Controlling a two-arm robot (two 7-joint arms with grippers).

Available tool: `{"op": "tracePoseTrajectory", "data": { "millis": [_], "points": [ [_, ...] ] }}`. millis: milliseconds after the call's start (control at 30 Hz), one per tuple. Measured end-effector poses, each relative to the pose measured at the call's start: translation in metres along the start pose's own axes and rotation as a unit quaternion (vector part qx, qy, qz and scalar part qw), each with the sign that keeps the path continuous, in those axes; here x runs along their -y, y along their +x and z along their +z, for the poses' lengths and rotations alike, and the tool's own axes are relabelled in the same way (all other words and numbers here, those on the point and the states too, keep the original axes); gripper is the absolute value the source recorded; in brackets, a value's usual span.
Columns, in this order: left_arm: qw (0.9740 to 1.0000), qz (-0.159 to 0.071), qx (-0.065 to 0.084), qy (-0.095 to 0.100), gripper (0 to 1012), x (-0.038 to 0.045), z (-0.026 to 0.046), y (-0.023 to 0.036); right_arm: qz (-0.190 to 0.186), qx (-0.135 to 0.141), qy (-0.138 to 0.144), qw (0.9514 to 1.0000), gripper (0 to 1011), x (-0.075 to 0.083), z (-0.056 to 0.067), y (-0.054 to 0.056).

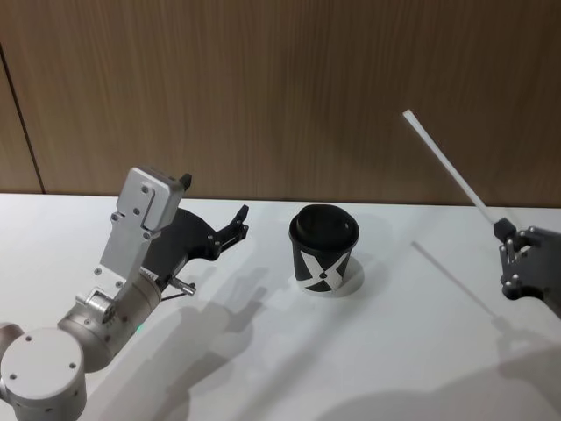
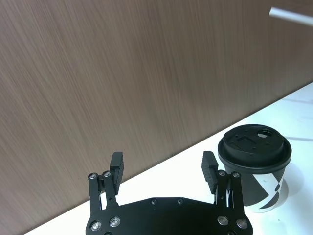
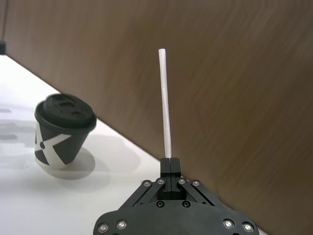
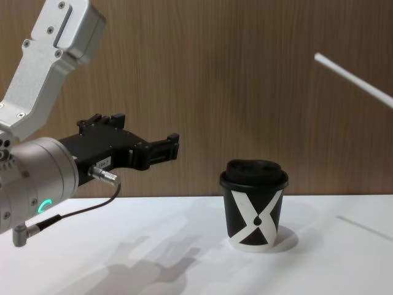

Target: Pick up the straw with one hand, pass it to the other hand, and insert it into the cup.

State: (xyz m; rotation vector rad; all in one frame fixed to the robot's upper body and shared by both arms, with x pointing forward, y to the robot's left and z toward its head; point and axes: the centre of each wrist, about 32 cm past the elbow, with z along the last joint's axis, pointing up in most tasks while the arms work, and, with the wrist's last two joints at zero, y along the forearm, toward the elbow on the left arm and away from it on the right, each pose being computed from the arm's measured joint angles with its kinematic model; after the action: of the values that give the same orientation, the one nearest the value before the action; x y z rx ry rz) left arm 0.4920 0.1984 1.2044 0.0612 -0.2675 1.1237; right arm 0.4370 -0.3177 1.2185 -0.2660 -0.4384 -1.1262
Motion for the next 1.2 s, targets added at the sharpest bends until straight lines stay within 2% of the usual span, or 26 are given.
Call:
{"op": "tracePoseTrajectory", "data": {
  "millis": [267,500,533,633,667,833,867,967,1067,1100,1200],
  "points": [
    [1.0,0.0,0.0,0.0,1003,0.0,0.0,0.0,0.038,0.029,0.056,0.9973,0,0.001,0.002,0.021],
    [1.0,0.0,0.0,0.0,1003,0.0,0.0,0.0,0.076,0.048,0.105,0.9904,0,-0.001,0.004,0.038],
    [1.0,0.0,0.0,0.0,1003,0.0,0.0,0.0,0.085,0.052,0.117,0.9882,0,-0.002,0.005,0.042],
    [1.0,0.0,0.0,0.0,1003,0.0,0.0,0.0,0.102,0.06,0.136,0.9837,0,-0.004,0.007,0.048],
    [1.0,0.0,0.0,0.0,1003,0.0,0.0,0.0,0.102,0.06,0.136,0.9837,0,-0.004,0.007,0.048],
    [1.0,0.0,0.0,0.0,1003,0.0,0.0,0.0,0.132,0.068,0.171,0.9739,0,-0.008,0.009,0.058],
    [1.0,0.0,0.0,0.0,1003,0.0,0.0,0.0,0.143,0.072,0.18,0.9706,0,-0.01,0.01,0.061],
    [1.0,0.0,0.0,0.0,1003,0.0,0.0,0.0,0.155,0.075,0.193,0.9659,0,-0.013,0.011,0.064],
    [1.0,0.0,0.0,0.0,1003,0.0,0.0,0.0,0.172,0.079,0.213,0.9585,0,-0.017,0.013,0.068],
    [1.0,0.0,0.0,0.0,1003,0.0,0.0,0.0,0.181,0.079,0.222,0.9547,0,-0.019,0.014,0.069],
    [1.0,0.0,0.0,0.0,1003,0.0,0.0,0.0,0.193,0.08,0.236,0.9489,0,-0.024,0.015,0.07]
  ]
}}
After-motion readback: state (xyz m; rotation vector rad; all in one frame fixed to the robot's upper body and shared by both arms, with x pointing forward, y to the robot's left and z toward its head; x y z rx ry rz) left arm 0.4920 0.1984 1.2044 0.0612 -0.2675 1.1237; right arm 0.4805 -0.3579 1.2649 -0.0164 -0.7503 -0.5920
